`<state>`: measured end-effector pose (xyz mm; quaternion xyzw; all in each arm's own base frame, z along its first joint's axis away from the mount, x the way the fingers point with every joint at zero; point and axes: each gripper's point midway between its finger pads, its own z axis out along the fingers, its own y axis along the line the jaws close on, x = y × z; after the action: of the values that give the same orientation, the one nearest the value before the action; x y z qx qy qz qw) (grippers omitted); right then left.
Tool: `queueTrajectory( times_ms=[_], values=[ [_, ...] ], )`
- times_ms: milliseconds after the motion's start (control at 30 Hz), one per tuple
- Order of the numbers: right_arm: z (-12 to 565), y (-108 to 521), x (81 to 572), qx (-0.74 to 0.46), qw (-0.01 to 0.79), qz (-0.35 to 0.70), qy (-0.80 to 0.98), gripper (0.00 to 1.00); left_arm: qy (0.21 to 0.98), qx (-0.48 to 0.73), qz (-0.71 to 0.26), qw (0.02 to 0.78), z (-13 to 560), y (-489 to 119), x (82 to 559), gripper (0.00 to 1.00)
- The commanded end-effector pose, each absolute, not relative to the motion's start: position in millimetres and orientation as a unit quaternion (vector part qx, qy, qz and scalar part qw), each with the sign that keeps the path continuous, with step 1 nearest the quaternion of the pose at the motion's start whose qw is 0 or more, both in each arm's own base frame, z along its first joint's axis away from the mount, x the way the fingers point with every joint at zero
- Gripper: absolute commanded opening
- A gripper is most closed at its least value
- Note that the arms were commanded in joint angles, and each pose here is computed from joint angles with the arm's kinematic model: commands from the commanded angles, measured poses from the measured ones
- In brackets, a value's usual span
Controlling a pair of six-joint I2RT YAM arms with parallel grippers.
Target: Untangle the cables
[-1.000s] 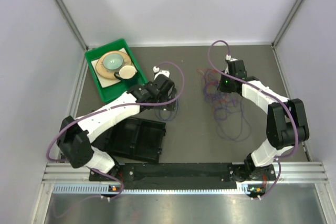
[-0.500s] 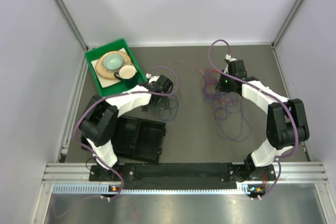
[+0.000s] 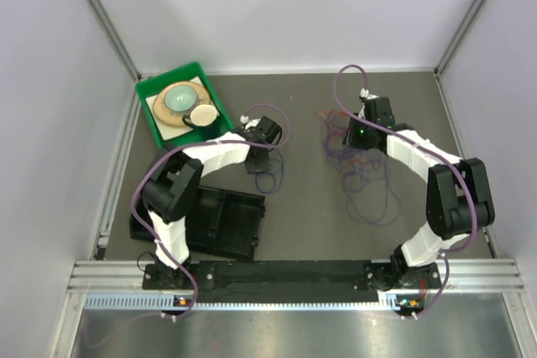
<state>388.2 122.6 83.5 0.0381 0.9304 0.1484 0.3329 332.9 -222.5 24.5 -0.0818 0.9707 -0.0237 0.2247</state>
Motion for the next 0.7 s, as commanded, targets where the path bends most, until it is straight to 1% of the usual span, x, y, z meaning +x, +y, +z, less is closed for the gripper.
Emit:
queueTrajectory(
  times_ms=[0,33,67,100,133,167,267,300,400,567,600,667],
  values=[
    [115,126,390,0.034,0.373,0.164,0.913,0.44,0.967,-0.073,-0.009,0.245,29,-221,344,0.27],
    [118,126,389,0.034,0.375,0.164,0.912,0.55,0.967,-0.071,-0.005,0.246,30,-220,345,0.21],
    [126,125,387,0.034,0.381,0.166,0.909,0.71,0.966,-0.070,-0.002,0.249,31,-219,346,0.10],
    [131,125,386,0.034,0.387,0.167,0.906,0.75,0.966,-0.069,0.002,0.250,33,-217,346,0.03],
    [136,125,384,0.035,0.390,0.168,0.905,0.79,0.964,-0.070,0.000,0.257,39,-218,350,0.00],
    [149,124,382,0.036,0.404,0.173,0.898,0.79,0.963,-0.071,0.000,0.262,44,-218,352,0.00],
    [165,122,372,0.042,0.417,0.180,0.890,0.79,0.955,-0.074,0.000,0.289,72,-214,359,0.00],
    [179,122,369,0.043,0.432,0.189,0.881,0.79,0.950,-0.072,-0.006,0.302,88,-212,360,0.00],
    [194,130,354,0.040,0.447,0.216,0.867,0.79,0.938,-0.082,-0.038,0.335,132,-205,369,0.00],
    [196,154,331,0.026,0.435,0.258,0.862,0.79,0.920,-0.089,-0.076,0.375,206,-175,371,0.00],
    [198,165,325,0.016,0.433,0.270,0.860,0.79,0.910,-0.085,-0.079,0.397,230,-165,368,0.00],
    [204,183,316,0.006,0.431,0.294,0.853,0.79,0.899,-0.083,-0.076,0.424,258,-151,362,0.00]
  ],
)
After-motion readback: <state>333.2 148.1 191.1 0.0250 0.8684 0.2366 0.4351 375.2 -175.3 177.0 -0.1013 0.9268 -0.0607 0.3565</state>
